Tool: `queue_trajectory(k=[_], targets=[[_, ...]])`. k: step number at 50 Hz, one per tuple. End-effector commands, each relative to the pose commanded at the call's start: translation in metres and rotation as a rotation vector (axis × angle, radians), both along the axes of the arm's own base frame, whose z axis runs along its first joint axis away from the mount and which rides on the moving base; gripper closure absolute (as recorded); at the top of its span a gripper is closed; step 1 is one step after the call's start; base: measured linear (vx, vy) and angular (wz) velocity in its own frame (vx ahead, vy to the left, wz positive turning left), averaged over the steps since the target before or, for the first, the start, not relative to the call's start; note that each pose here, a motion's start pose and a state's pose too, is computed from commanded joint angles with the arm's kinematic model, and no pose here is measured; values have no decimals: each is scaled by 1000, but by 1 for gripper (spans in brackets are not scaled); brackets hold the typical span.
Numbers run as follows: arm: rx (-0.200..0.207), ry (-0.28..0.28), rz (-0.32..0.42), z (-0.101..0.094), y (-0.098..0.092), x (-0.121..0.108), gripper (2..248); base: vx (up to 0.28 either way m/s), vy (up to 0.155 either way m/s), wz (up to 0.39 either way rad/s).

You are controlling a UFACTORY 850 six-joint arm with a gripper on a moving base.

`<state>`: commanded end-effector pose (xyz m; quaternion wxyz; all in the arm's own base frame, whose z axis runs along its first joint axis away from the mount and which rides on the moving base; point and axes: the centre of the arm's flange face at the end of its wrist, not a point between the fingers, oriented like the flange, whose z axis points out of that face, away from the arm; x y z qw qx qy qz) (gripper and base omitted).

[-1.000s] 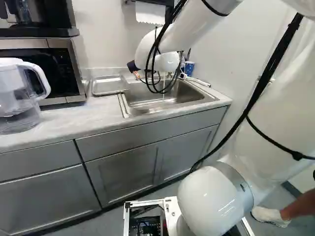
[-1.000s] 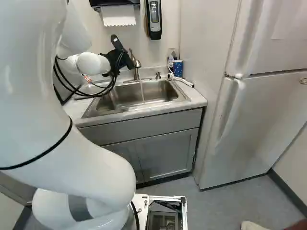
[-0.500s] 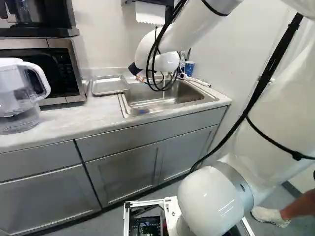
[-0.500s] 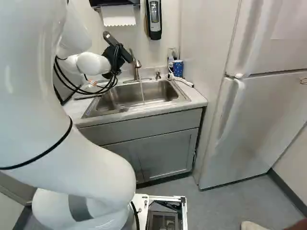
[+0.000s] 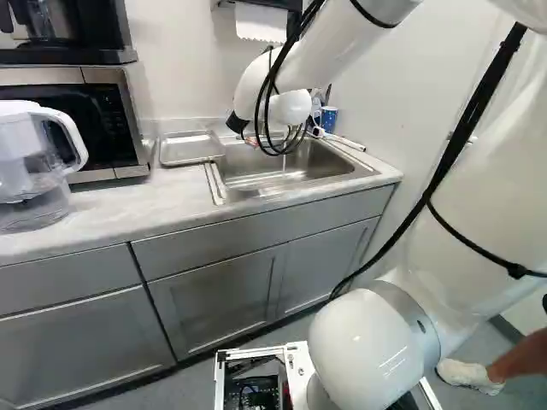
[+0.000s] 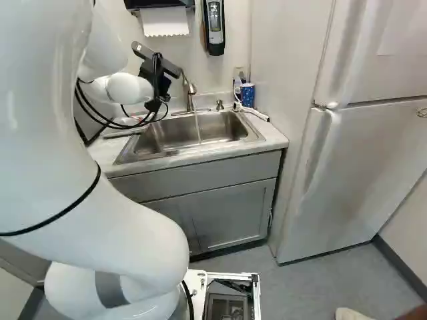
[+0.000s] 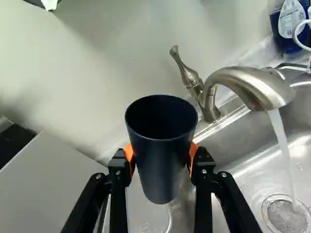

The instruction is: Rinse the cup and place it in the tray

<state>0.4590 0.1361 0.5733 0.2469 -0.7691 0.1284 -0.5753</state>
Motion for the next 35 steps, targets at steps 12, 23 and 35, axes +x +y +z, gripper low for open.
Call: queue_trajectory(k=[12, 23, 35], targets=[[-120, -29, 27, 0, 0, 0, 127, 0, 0, 0], [-229, -56, 52, 0, 0, 0, 127, 0, 0, 0], [-349, -85, 80, 0, 0, 0, 127, 0, 0, 0]])
